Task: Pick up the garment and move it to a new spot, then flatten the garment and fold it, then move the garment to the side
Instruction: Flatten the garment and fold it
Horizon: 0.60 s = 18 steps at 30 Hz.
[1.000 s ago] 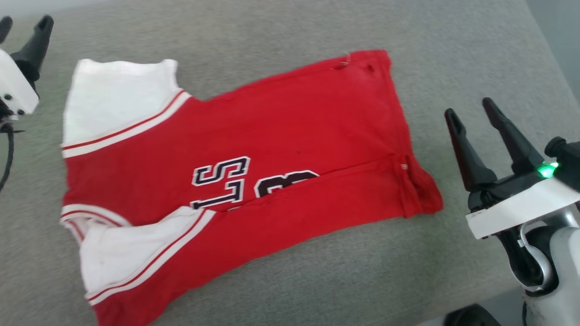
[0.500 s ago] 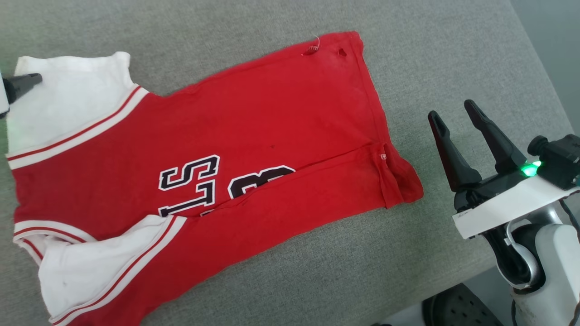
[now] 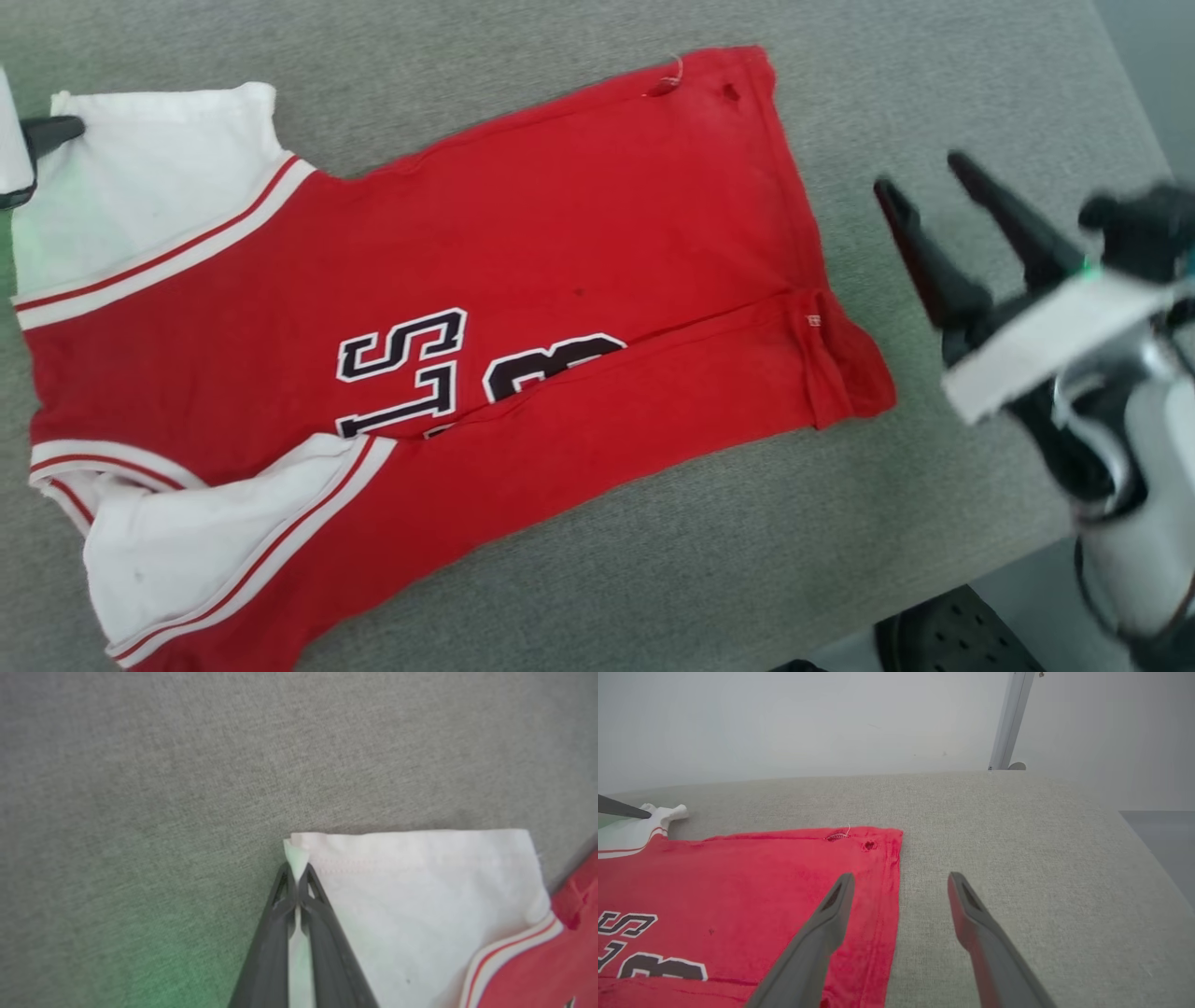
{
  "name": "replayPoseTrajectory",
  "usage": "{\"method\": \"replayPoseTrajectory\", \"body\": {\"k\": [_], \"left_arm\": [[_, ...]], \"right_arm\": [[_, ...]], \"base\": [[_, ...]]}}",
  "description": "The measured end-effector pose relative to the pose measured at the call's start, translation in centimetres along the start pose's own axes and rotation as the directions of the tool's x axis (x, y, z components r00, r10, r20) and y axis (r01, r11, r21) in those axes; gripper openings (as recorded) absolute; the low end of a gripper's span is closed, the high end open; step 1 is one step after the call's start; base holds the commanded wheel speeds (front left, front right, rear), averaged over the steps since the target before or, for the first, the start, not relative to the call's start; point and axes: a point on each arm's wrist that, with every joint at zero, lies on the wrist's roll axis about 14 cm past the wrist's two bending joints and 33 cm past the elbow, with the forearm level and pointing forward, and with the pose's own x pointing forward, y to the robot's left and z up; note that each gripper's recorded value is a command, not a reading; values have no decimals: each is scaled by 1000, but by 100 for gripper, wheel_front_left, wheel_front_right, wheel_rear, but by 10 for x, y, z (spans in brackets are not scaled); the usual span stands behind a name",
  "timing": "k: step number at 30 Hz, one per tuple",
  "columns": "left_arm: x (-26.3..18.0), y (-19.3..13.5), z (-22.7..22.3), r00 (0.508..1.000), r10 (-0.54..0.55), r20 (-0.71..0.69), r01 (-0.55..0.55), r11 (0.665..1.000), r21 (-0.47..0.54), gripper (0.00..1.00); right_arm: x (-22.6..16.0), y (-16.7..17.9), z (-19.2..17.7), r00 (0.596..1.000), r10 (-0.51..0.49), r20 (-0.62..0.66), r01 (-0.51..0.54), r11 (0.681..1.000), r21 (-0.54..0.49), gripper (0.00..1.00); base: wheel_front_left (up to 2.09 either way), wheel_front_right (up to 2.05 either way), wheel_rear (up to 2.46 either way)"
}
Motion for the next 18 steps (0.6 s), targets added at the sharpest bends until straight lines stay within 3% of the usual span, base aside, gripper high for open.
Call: {"method": "replayPoseTrajectory", "body": {"k": [4, 9, 14, 18], "left_arm": [[-1, -5, 2, 1000, -14, 23, 14, 1000, 7, 0], [-2, -14, 2, 998, -46, 48, 45, 999, 21, 0], [-5, -13, -3, 997, -56, 60, 55, 998, 24, 0], [-8, -13, -8, 996, -63, 66, 62, 998, 25, 0]], "right_arm": [[32, 3, 13, 998, 44, -45, -43, 999, 31, 100], [71, -1, 7, 978, 58, -201, -65, 998, -25, 100], [96, 9, -22, 901, 72, -427, -117, 990, -80, 100], [109, 13, -34, 850, 68, -523, -144, 984, -105, 100]], "base": [[0, 0, 0], [0, 0, 0], [0, 0, 0], [0, 0, 0]]}}
